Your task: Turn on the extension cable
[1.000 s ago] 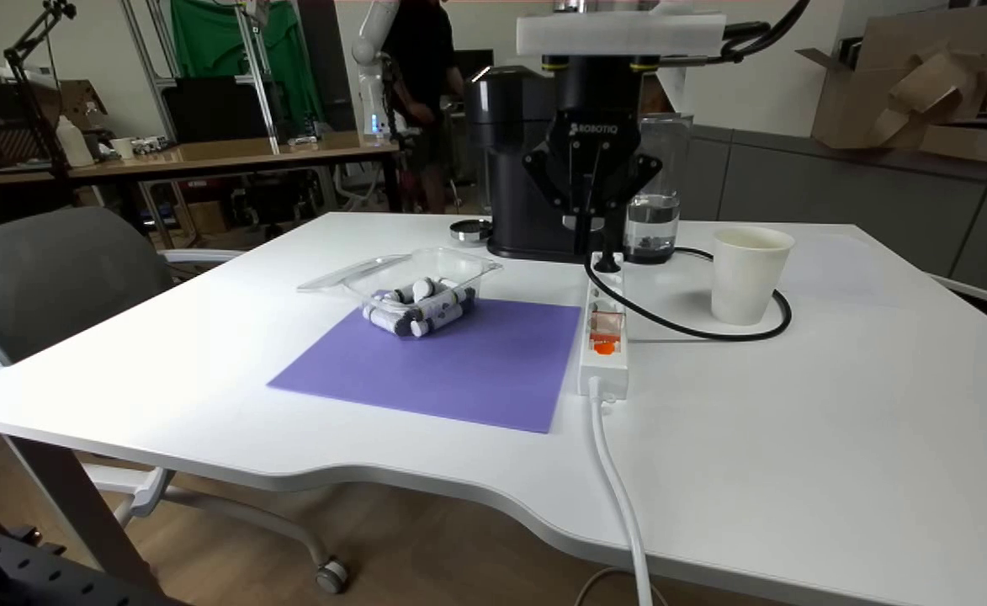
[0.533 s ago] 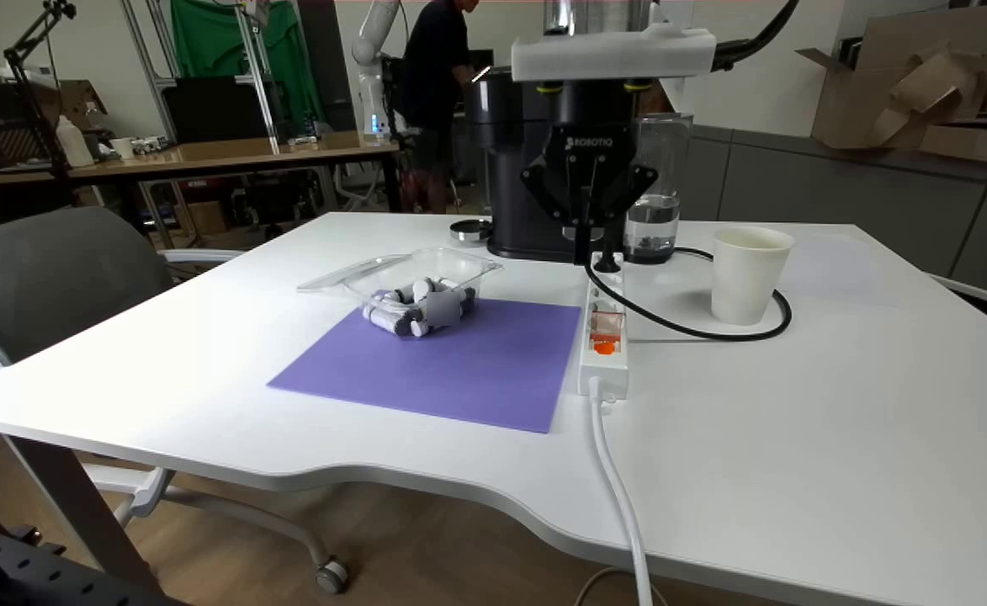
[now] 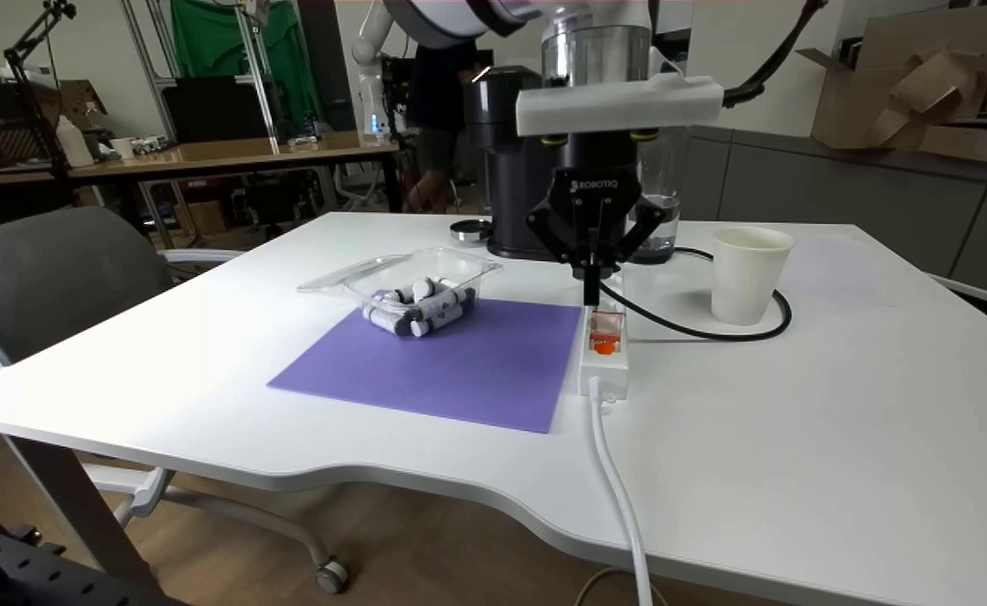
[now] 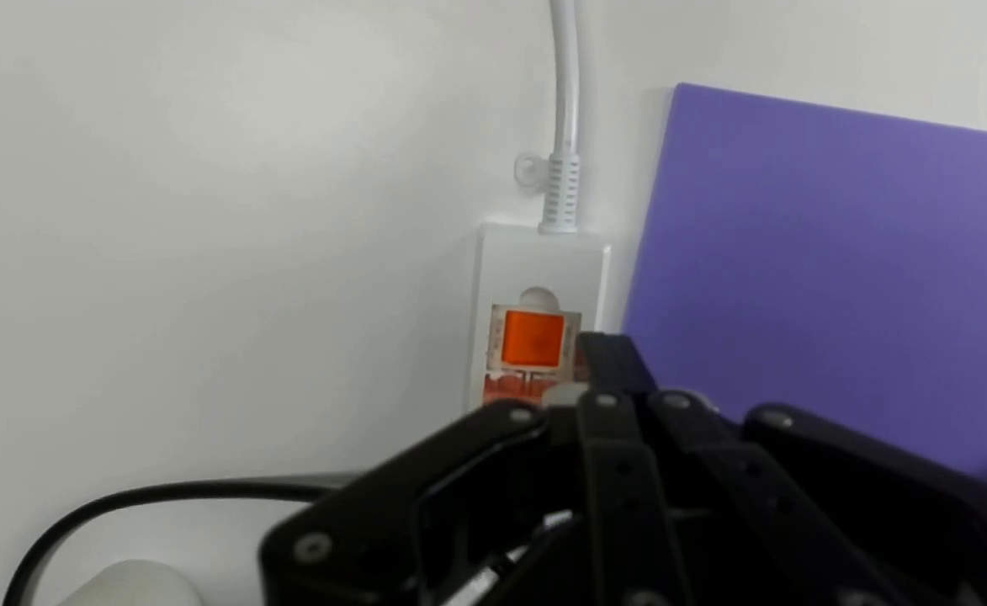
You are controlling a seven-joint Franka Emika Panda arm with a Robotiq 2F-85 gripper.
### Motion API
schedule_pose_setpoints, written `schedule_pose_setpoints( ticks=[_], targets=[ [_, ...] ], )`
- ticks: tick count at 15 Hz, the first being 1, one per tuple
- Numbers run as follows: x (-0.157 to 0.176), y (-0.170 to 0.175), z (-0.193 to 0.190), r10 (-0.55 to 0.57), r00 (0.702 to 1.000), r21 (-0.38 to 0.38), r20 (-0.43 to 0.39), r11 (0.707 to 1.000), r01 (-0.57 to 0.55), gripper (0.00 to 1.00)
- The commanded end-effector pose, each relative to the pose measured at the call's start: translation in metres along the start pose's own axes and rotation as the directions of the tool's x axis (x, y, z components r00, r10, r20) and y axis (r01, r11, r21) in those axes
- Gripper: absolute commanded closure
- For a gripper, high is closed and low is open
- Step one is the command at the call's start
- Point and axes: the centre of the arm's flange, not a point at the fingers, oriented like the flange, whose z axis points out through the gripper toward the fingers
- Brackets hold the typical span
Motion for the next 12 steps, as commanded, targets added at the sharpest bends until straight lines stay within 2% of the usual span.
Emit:
schedule_pose_setpoints(
  ticks=[1,6,12],
  targets=[
    [-0.001,0.009,0.015,0.017,1.000,-0.033,0.006,0.999,-0.017,1.00],
    [0.005,0.014,0.035,0.012,1.000,-0.031,0.023,0.999,-0.011,1.00],
    [0.016,0.016,0.035,0.005,1.000,-0.042,0.007,0.999,-0.004,1.00]
  ],
)
